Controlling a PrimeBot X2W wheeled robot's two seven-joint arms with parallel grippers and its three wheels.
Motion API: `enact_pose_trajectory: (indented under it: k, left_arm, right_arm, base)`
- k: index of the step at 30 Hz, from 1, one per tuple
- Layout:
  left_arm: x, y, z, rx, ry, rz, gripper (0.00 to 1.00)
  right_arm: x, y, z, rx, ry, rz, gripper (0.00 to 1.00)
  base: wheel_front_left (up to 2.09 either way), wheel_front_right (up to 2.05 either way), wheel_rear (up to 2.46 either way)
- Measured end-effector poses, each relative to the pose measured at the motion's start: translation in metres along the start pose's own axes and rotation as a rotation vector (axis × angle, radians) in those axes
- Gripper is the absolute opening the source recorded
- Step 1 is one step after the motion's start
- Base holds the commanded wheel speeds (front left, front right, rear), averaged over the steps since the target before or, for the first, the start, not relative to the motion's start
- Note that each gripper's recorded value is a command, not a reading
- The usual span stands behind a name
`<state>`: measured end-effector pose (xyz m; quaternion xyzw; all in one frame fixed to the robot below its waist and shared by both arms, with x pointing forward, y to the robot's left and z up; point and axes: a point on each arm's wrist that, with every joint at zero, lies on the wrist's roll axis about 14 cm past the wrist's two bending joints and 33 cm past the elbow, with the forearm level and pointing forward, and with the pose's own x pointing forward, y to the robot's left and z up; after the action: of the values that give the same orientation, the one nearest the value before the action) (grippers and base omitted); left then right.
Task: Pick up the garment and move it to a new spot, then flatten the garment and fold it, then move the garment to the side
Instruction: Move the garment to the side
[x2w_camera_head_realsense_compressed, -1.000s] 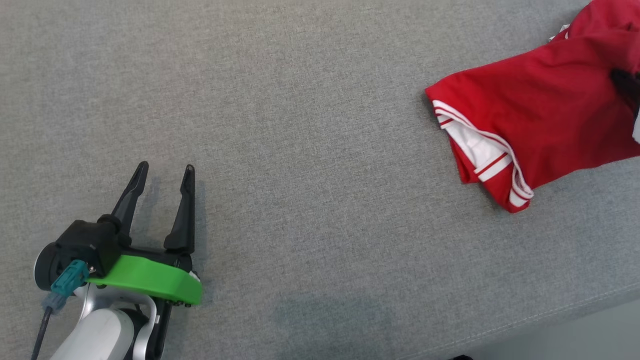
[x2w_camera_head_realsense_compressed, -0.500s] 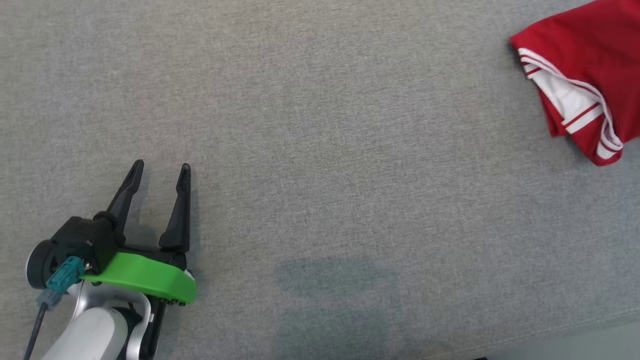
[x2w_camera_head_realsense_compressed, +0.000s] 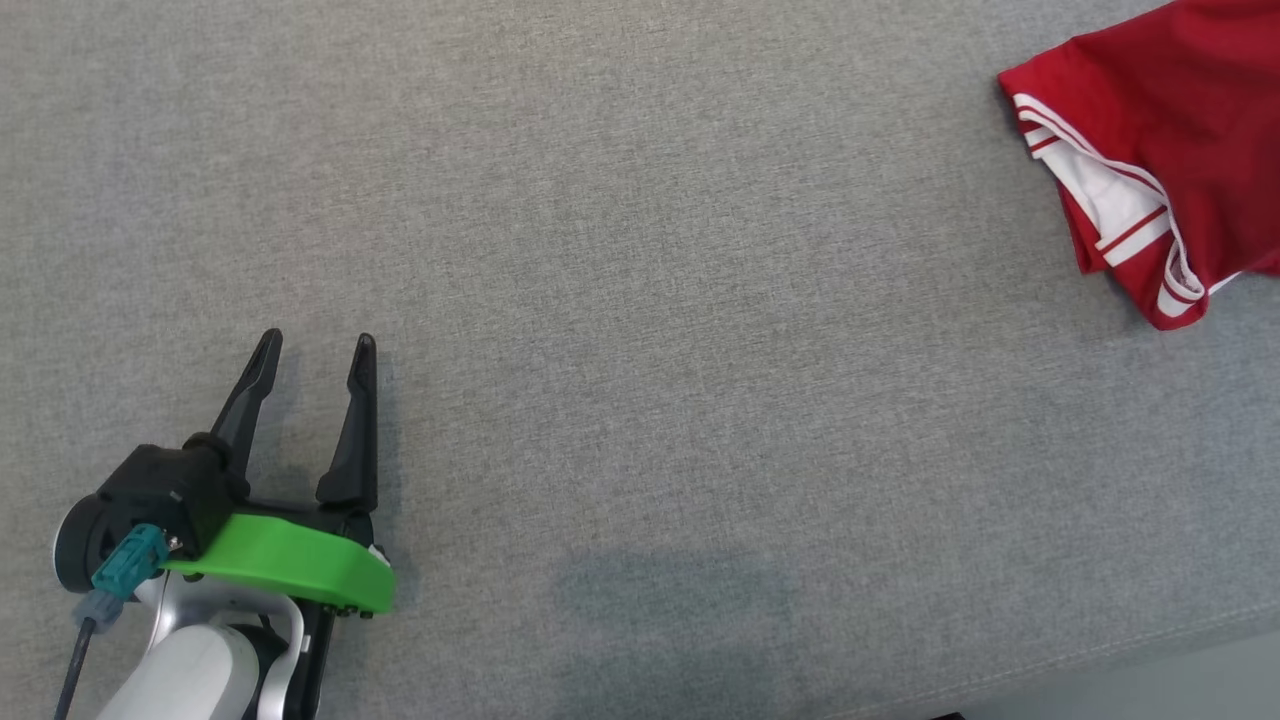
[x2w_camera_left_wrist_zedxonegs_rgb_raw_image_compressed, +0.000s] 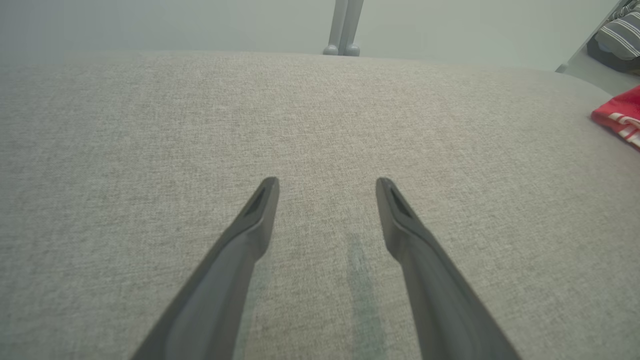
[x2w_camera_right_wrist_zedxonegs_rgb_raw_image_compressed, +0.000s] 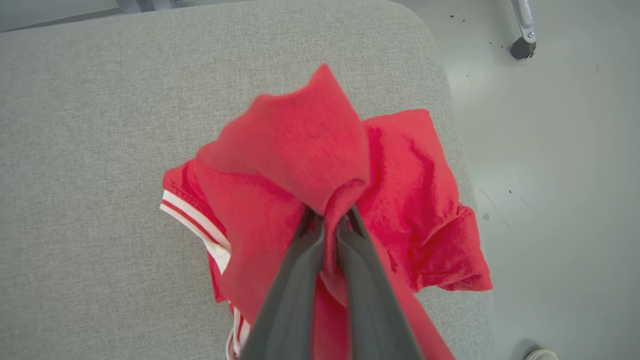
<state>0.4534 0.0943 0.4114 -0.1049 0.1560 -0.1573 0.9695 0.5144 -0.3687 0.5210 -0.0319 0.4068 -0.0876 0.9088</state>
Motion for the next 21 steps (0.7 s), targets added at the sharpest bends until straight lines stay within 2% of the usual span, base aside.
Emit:
enact_pose_trajectory:
  k: [5, 12, 21]
  left_arm:
    - [0.002, -0.010, 0.002, -0.007, -0.006, -0.022, 1.00]
    - [0.007, -0.026, 0.006, -0.012, -0.015, -0.068, 1.00]
    - [0.009, -0.020, 0.001, -0.021, -0.008, -0.057, 1.00]
  right_arm:
    - [-0.022, -0.002, -0.005, -0.012, 0.000, 0.024, 0.00]
    - [-0.055, -0.031, -0.015, 0.008, 0.005, -0.034, 0.00]
    - [-0.046, -0.046, -0.010, 0.003, 0.000, -0.109, 0.00]
  base:
    - [0.00, 0.00, 0.00]
    - [0.00, 0.00, 0.00]
    - [0.00, 0.00, 0.00]
